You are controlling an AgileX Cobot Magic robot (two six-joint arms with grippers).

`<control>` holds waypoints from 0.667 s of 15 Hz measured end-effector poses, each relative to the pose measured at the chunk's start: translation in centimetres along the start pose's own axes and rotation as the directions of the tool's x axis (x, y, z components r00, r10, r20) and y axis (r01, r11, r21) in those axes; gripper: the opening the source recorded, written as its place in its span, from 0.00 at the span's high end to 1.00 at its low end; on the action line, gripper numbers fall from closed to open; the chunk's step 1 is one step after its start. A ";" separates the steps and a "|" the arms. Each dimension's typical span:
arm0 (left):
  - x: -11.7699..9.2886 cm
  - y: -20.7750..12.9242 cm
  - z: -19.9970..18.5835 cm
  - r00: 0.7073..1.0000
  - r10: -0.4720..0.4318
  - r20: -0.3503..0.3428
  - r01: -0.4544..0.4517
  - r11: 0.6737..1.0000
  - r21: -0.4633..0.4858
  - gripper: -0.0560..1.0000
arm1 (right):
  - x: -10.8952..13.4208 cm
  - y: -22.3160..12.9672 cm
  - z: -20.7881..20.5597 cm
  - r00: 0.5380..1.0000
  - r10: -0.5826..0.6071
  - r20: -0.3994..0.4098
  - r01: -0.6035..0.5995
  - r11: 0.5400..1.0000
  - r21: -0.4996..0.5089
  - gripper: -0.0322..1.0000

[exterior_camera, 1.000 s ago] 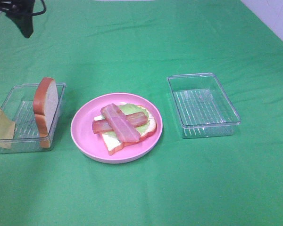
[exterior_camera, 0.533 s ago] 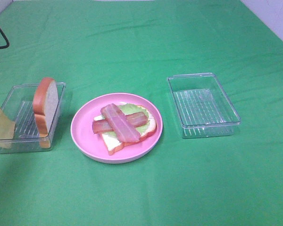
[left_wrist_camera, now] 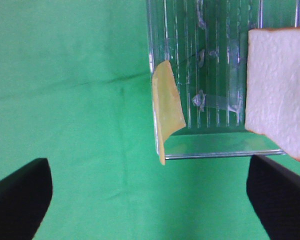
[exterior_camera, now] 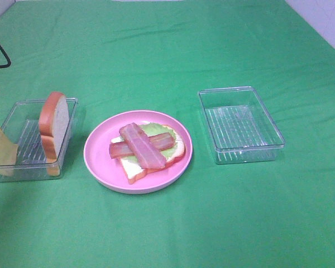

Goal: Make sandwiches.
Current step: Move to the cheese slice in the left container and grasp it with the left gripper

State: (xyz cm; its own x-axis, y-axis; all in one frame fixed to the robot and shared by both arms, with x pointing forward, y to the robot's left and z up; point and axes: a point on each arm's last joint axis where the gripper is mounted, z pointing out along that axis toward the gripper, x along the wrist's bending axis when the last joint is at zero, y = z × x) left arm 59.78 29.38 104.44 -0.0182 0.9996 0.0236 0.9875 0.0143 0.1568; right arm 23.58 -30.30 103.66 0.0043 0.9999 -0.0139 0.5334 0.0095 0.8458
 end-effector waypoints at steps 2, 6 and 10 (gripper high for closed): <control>-0.3 0.3 1.5 1.000 -0.008 0.020 0.007 0.999 0.043 0.01 | 0.0 0.0 0.0 1.000 0.000 0.000 0.000 1.000 0.000 0.03; -0.5 0.4 4.2 0.999 -0.016 0.033 0.012 0.993 0.119 0.01 | 0.0 0.0 0.0 1.000 0.000 0.000 0.000 1.000 0.000 0.03; -0.6 0.0 7.4 0.999 -0.017 0.030 0.012 0.987 0.160 0.01 | 0.0 0.0 0.0 1.000 0.000 0.000 0.000 1.000 0.000 0.03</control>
State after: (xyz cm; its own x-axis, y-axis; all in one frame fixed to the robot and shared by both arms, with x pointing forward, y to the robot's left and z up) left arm 60.94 28.98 97.16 -0.0302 0.9995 -0.0089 0.9995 0.0302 -0.0025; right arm 23.58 -30.30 103.66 0.0043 0.9999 -0.0139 0.5334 0.0095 0.8458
